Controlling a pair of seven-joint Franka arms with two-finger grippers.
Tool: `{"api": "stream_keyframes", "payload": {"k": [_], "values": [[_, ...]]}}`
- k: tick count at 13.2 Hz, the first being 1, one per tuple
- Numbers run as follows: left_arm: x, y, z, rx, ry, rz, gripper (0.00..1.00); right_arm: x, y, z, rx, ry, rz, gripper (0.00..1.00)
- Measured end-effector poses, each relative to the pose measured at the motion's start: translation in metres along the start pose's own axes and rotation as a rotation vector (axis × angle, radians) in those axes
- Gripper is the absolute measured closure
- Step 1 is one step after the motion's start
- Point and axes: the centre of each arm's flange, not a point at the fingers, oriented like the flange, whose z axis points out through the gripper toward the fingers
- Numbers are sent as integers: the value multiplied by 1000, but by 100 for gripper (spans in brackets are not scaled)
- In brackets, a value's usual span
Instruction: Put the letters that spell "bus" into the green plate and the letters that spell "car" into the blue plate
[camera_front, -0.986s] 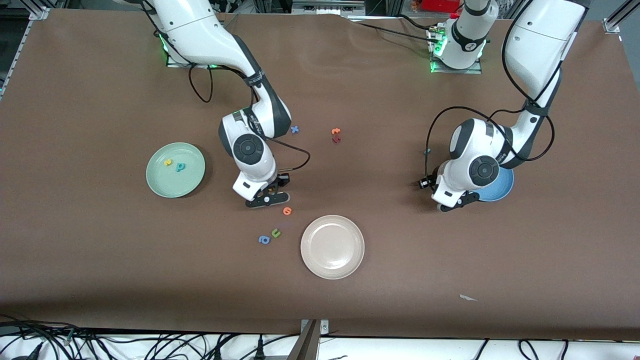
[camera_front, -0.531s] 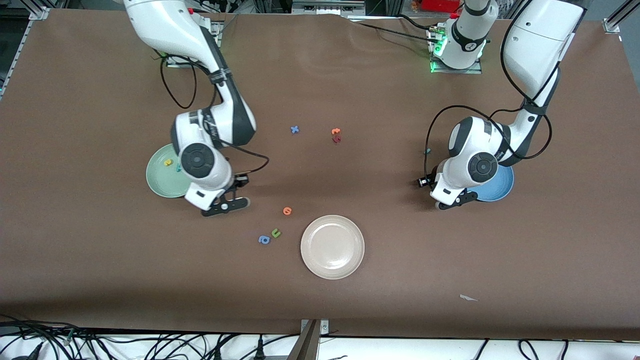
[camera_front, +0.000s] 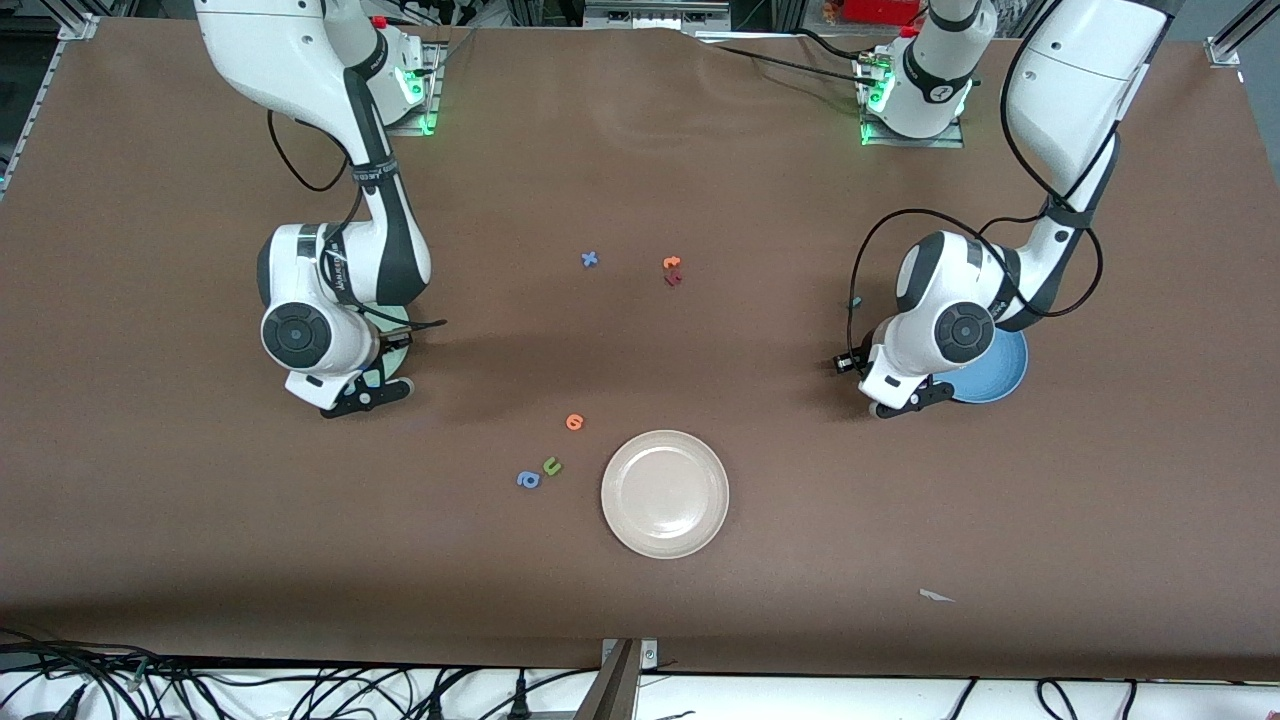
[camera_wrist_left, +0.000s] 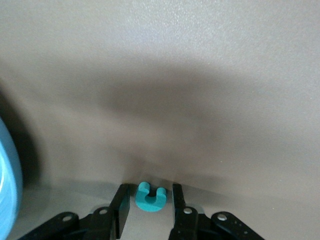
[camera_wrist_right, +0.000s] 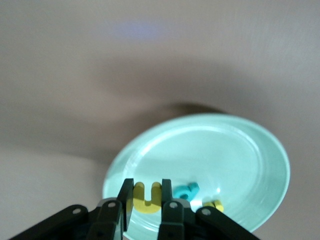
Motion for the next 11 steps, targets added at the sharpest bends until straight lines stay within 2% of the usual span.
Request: {"api": "stream_keyframes", "payload": {"k": [3,7,8,11], "values": [[0,0,0,-1,1,1,69,-21,11,27,15,-51,12,74],[0,0,-1,-1,1,1,72,-34,14,44,24,-81,18,74],[0,0,-1,-1,1,1,72,-35,14,45,25,-82,19,67],[0,0,-3,-3,5,-1,72,-35,14,33,34,-64,24,37]]}}
